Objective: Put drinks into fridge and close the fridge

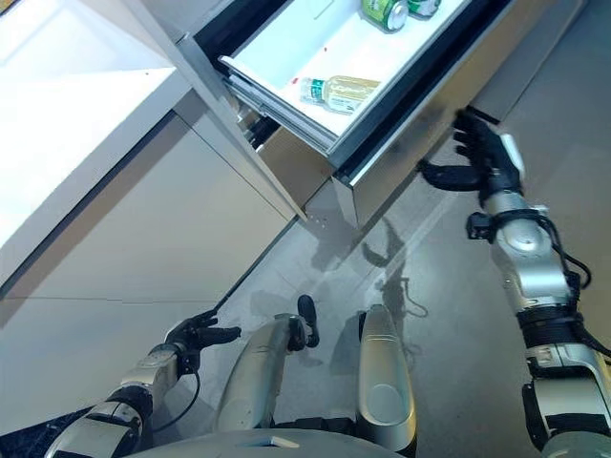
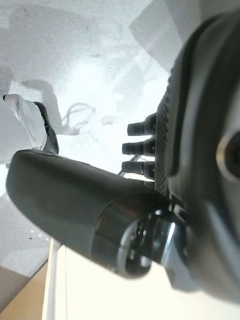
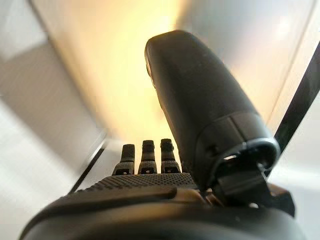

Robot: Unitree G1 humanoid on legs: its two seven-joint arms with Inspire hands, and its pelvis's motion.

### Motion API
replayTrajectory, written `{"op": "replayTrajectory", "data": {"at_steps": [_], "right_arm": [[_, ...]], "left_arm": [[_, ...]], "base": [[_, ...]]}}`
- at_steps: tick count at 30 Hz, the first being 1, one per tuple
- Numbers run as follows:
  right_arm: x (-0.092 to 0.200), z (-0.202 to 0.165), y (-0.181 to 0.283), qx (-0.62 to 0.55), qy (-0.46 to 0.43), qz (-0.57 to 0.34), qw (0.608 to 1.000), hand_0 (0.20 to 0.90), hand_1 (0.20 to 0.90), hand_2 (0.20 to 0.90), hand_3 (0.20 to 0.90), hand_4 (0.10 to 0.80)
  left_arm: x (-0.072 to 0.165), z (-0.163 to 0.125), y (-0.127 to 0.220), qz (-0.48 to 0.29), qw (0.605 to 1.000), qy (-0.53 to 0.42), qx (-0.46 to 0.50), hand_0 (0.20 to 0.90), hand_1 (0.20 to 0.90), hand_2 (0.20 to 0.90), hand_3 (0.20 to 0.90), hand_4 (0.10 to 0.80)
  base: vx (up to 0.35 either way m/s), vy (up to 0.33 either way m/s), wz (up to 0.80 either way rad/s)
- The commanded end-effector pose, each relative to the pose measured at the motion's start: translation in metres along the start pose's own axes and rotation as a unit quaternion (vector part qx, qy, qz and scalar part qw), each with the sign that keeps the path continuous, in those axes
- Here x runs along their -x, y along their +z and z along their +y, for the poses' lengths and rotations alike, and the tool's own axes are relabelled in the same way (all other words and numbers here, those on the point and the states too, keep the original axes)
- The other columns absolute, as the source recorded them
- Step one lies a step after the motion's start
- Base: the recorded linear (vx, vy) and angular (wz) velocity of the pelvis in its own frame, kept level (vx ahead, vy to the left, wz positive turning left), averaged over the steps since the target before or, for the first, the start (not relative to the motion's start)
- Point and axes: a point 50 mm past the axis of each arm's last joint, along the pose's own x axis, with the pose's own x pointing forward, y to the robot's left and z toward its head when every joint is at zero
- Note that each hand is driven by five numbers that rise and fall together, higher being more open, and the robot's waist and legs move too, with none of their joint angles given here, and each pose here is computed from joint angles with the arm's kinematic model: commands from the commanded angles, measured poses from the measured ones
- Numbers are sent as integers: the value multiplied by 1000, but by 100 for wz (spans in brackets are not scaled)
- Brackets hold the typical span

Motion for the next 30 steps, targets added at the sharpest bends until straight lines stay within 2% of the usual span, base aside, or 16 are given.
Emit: {"op": "replayTrajectory", "data": {"at_steps": [1, 8, 20, 30], "right_arm": [[-15, 32, 92, -5, 74, -213, 974, 900, 900, 900, 900, 800], [-21, 78, 128, -15, 146, -252, 957, 900, 900, 900, 900, 800], [-37, 143, 144, -45, 216, -223, 949, 900, 900, 900, 900, 800], [-46, 152, 154, -62, 188, -227, 954, 900, 900, 900, 900, 800]], "left_arm": [[4, 18, -9, 8, 998, 40, -37, 900, 900, 900, 900, 800], [6, 9, -20, 24, 998, 32, -44, 900, 900, 900, 900, 800], [8, 3, -29, 39, 998, -9, -57, 900, 900, 900, 900, 800], [7, -9, -24, 28, 995, -45, -85, 900, 900, 900, 900, 800]], "base": [[47, 23, 3], [90, 29, 5], [68, 39, 14], [5, 20, 24]]}}
